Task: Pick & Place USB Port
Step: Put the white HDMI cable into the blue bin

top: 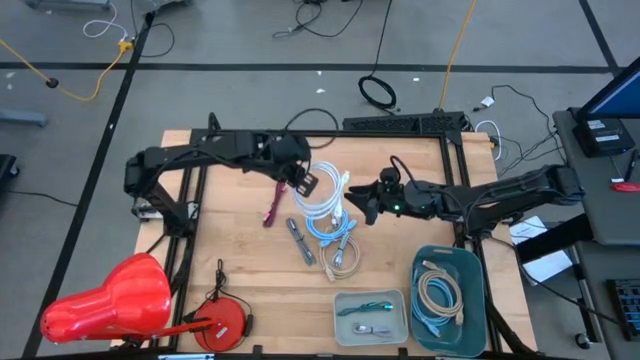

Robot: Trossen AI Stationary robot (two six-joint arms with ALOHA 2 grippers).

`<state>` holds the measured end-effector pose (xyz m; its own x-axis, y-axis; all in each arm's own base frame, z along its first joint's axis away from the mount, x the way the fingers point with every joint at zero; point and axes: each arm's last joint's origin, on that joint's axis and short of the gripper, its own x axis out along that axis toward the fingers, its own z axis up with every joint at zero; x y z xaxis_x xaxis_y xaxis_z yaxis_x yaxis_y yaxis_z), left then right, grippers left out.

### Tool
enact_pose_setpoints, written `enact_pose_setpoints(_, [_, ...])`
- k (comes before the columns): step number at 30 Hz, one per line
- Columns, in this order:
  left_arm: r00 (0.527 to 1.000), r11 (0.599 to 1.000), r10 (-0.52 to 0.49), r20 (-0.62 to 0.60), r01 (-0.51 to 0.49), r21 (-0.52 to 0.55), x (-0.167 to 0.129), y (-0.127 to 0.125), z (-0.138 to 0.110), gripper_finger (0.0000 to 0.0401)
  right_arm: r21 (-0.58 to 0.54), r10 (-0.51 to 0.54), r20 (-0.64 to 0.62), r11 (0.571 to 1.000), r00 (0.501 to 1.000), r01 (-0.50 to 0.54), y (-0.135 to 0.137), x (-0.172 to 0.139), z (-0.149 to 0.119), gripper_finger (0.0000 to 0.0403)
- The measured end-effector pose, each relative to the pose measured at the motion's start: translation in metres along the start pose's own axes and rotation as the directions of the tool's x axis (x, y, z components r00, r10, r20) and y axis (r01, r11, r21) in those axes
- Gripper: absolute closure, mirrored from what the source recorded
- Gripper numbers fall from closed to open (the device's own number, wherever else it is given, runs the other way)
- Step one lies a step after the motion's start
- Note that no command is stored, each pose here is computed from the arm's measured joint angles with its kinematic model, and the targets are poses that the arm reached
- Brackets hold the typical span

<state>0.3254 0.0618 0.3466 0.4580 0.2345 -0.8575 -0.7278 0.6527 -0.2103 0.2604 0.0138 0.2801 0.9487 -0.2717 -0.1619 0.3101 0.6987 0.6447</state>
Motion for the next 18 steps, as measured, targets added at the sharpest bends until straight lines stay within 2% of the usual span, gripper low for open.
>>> enact_pose_setpoints(10, [1.000, 0.999, 0.000, 0.018, -0.001, 0.036, -0.002, -0.008, -0.005, 0.0363, 0.065, 0.009, 0.006, 0.998, 1.000, -0.009, 0.000, 0.004, -0.002, 0.0230])
enact_pose_setpoints(16, [0.999, 0.999, -0.015, 0.030, 0.014, 0.041, -0.002, -0.009, -0.004, 0.0363, 0.115, 0.039, 0.030, 0.993, 0.999, -0.042, 0.002, 0.012, -0.005, 0.0186])
enact_pose_setpoints(18, [0.999, 0.998, -0.030, 0.039, 0.028, 0.049, -0.002, -0.012, -0.004, 0.0363, 0.158, 0.085, 0.057, 0.983, 0.995, -0.093, 0.004, 0.016, -0.003, 0.0172])
